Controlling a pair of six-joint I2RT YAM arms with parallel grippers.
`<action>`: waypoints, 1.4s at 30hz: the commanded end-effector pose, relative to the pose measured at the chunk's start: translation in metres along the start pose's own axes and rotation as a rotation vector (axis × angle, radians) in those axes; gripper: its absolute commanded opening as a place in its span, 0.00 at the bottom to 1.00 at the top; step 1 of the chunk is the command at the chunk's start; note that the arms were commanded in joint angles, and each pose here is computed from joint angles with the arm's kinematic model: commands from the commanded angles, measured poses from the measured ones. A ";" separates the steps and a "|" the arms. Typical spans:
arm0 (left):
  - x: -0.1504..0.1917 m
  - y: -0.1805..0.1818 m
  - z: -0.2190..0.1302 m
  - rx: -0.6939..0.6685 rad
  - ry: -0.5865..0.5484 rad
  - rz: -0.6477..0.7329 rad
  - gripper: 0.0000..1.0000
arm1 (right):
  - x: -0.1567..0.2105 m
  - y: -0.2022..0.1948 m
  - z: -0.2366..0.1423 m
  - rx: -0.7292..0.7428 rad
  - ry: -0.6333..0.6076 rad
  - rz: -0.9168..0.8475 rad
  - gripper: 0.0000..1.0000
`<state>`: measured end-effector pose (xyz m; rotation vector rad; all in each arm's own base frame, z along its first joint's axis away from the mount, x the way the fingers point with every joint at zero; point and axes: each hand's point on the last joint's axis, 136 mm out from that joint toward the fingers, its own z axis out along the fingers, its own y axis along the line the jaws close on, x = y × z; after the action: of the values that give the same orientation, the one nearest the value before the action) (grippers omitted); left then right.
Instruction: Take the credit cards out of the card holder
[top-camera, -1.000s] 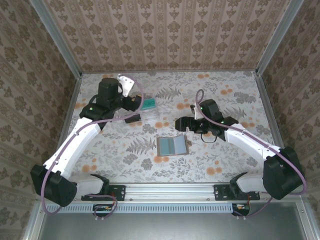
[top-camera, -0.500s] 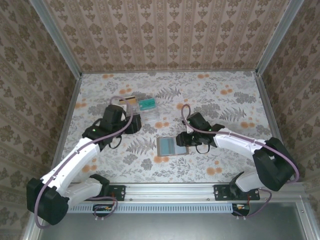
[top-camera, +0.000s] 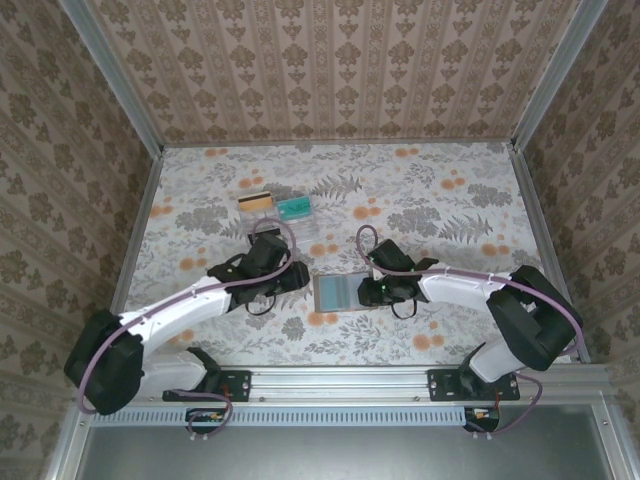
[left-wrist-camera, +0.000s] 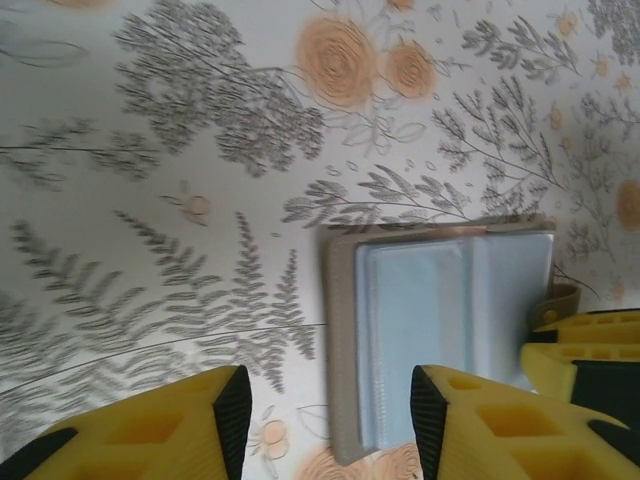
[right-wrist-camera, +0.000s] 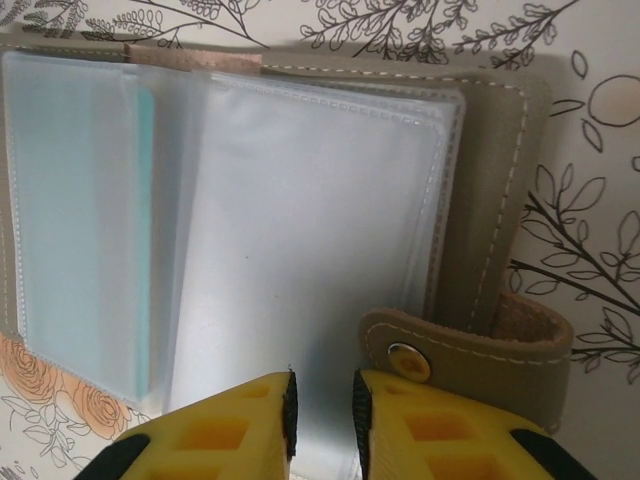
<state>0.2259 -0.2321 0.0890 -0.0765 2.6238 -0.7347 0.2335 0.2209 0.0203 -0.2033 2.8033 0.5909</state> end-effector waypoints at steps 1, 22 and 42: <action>0.007 -0.023 0.014 0.104 0.049 -0.037 0.44 | 0.017 -0.009 0.008 0.038 0.036 0.032 0.23; 0.032 -0.041 0.053 0.110 0.224 -0.012 0.30 | 0.000 -0.012 -0.025 0.124 -0.021 0.006 0.36; 0.047 -0.024 0.062 0.013 0.294 -0.022 0.29 | 0.016 -0.017 0.000 0.101 0.045 0.040 0.23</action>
<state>0.2078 -0.2903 0.0380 -0.0020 2.8669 -0.8645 0.2296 0.2067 0.0186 -0.1557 2.8371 0.4588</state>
